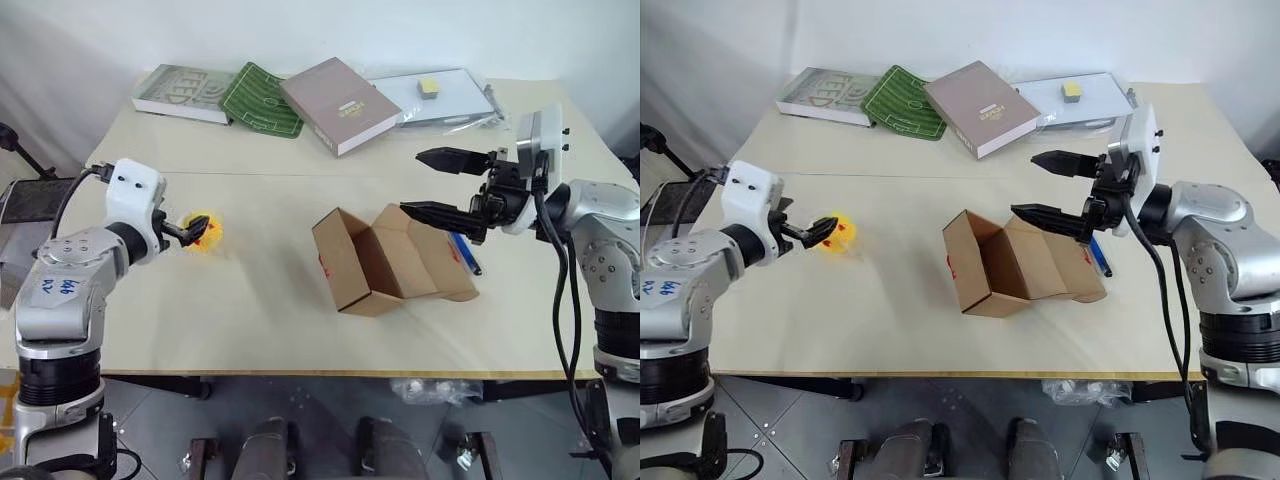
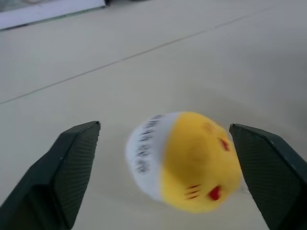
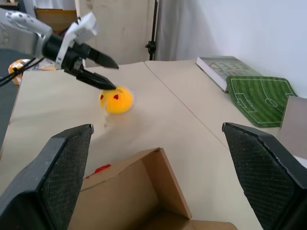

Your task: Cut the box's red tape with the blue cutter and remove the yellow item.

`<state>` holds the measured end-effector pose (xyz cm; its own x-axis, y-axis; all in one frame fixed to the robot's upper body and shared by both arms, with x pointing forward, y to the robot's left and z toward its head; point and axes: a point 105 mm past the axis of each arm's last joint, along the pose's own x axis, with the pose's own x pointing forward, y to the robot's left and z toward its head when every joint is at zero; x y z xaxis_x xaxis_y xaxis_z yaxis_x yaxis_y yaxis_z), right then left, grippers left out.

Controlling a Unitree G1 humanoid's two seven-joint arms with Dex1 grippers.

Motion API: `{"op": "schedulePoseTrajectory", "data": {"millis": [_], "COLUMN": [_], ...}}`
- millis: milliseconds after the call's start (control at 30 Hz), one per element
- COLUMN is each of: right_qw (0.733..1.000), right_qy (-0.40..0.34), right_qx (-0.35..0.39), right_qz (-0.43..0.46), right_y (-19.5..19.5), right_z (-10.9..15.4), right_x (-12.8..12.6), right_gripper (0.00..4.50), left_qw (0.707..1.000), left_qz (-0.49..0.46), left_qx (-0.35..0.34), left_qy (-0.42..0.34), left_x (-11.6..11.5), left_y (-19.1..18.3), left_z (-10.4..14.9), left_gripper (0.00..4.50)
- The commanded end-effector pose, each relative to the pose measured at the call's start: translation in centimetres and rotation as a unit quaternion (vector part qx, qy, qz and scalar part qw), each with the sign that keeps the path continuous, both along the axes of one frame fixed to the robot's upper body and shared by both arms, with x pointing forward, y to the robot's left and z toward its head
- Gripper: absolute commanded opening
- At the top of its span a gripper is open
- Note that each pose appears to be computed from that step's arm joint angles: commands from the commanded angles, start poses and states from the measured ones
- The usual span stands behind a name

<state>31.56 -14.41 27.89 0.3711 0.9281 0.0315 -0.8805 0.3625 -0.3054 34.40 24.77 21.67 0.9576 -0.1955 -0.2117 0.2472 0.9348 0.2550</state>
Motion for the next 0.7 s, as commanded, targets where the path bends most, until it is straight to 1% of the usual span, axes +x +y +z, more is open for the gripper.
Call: {"op": "schedulePoseTrajectory", "data": {"millis": [33, 133, 200, 267, 300, 367, 400, 433, 500, 567, 700], "right_qw": [1.000, 0.999, 0.998, 0.997, 0.995, 0.993, 0.991, 0.987, 0.982, 0.978, 0.972], "right_qy": [-0.030, -0.033, -0.027, -0.018, -0.013, 0.007, 0.023, 0.048, 0.077, 0.087, 0.110], "right_qx": [-0.001, -0.007, -0.020, -0.040, -0.052, -0.069, -0.082, -0.099, -0.110, -0.106, -0.104], "right_qz": [-0.004, -0.029, -0.050, -0.070, -0.078, -0.096, -0.106, -0.118, -0.135, -0.156, -0.179], "right_y": [-0.5, -2.1, -3.7, -5.3, -6.2, -8.1, -9.4, -10.7, -12.5, -13.9, -15.2], "right_z": [1.1, 0.8, 0.0, -1.1, -1.8, -3.3, -4.5, -6.0, -7.9, -9.2, -11.2], "right_x": [-0.2, 0.1, 0.4, 0.6, 0.6, 0.5, 0.4, 0.2, 0.1, 0.2, -0.1], "right_gripper": [4.50, 4.50, 4.50, 4.50, 4.50, 4.50, 4.50, 4.50, 4.50, 4.50, 4.50], "left_qw": [0.998, 0.985, 0.971, 0.965, 0.966, 0.970, 0.968, 0.963, 0.956, 0.955, 0.948], "left_qz": [-0.032, -0.129, -0.190, -0.221, -0.226, -0.227, -0.244, -0.261, -0.287, -0.291, -0.312], "left_qx": [0.008, -0.019, -0.049, -0.072, -0.079, -0.069, -0.049, -0.055, -0.061, -0.056, -0.060], "left_qy": [-0.045, -0.117, -0.138, -0.119, -0.097, -0.054, -0.038, -0.021, -0.003, 0.000, 0.012], "left_x": [-1.0, -2.7, -4.1, -5.3, -5.6, -6.0, -6.7, -7.3, -8.2, -8.4, -9.1], "left_y": [-0.3, -2.6, -3.7, -3.9, -3.7, -3.0, -3.0, -3.0, -3.3, -3.1, -3.6], "left_z": [2.2, 3.6, 3.1, 1.4, 0.2, -2.4, -3.8, -4.9, -6.0, -6.9, -8.0], "left_gripper": [4.45, 4.45, 4.45, 4.45, 4.45, 4.45, 4.45, 4.45, 4.45, 4.45, 4.45]}}
